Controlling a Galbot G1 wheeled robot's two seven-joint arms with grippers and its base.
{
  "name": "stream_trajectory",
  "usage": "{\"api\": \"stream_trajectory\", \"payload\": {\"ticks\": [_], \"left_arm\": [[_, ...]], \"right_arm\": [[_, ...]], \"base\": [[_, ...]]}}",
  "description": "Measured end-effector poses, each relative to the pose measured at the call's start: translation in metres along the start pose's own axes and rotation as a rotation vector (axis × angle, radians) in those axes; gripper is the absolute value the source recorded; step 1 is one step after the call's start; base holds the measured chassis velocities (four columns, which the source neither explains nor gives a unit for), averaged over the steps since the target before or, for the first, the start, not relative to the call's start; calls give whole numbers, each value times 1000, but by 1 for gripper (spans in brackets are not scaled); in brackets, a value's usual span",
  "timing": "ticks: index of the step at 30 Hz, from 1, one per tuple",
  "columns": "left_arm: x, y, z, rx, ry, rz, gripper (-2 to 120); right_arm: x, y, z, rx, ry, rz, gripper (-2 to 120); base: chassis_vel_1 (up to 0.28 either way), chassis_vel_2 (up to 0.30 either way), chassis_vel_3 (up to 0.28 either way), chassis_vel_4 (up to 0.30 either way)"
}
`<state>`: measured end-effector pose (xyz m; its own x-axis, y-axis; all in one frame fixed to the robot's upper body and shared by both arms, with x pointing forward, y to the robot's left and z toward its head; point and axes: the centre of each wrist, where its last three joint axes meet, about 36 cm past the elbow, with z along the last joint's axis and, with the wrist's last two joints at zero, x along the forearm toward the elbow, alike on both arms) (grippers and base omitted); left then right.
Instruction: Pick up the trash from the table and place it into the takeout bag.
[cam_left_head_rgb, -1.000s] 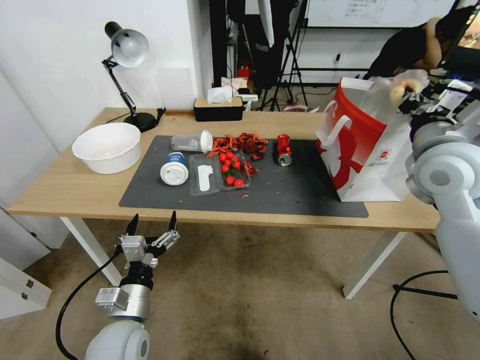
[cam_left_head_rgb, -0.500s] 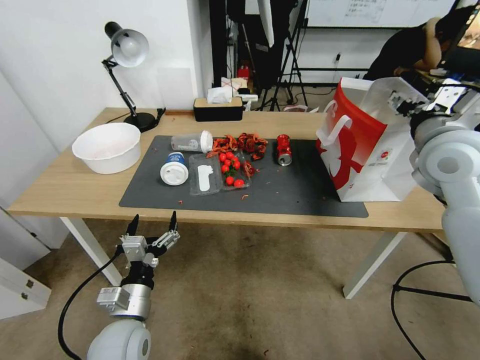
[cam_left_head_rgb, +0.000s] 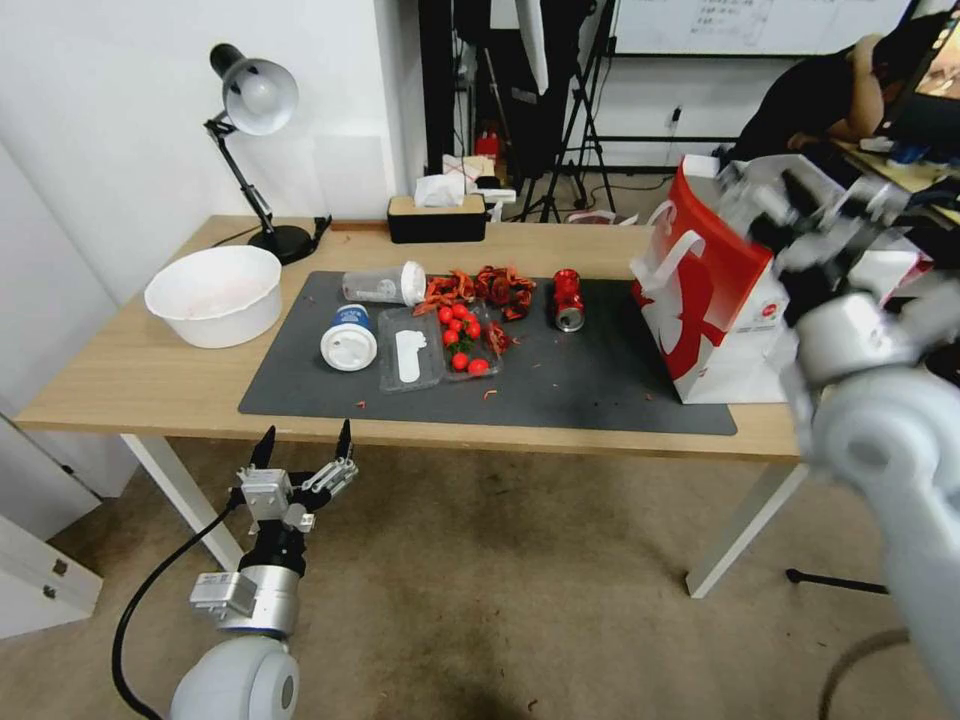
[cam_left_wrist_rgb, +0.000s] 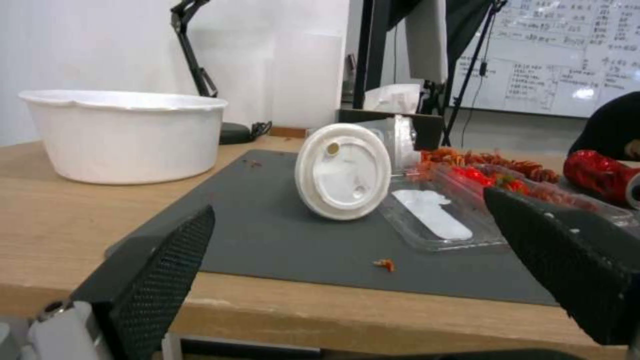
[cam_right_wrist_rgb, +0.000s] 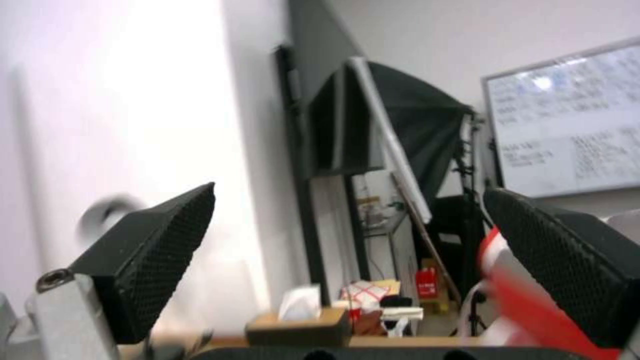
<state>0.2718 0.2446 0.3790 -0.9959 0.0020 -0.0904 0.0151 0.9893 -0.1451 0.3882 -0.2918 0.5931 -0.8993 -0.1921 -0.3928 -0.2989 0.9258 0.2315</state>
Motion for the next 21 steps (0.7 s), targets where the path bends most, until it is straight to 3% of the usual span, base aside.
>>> {"api": "stream_trajectory", "payload": {"ticks": [8, 13, 16, 21], "left_arm": [[0, 1, -1, 4, -4, -3, 100], [1, 1, -2, 4, -5, -3, 100], [2, 4, -2, 2, -7, -4, 100], [3, 5, -2, 2, -9, -5, 100]], "right_arm": [[63, 30, 33, 135, 16, -87, 100], [84, 36, 44, 179, 23, -86, 100], [122, 41, 69, 277, 71, -61, 100], [154, 42, 94, 317, 139, -18, 100]], "base": [[0, 0, 0, 0], [0, 0, 0, 0], [0, 0, 0, 0], [0, 0, 0, 0]]}}
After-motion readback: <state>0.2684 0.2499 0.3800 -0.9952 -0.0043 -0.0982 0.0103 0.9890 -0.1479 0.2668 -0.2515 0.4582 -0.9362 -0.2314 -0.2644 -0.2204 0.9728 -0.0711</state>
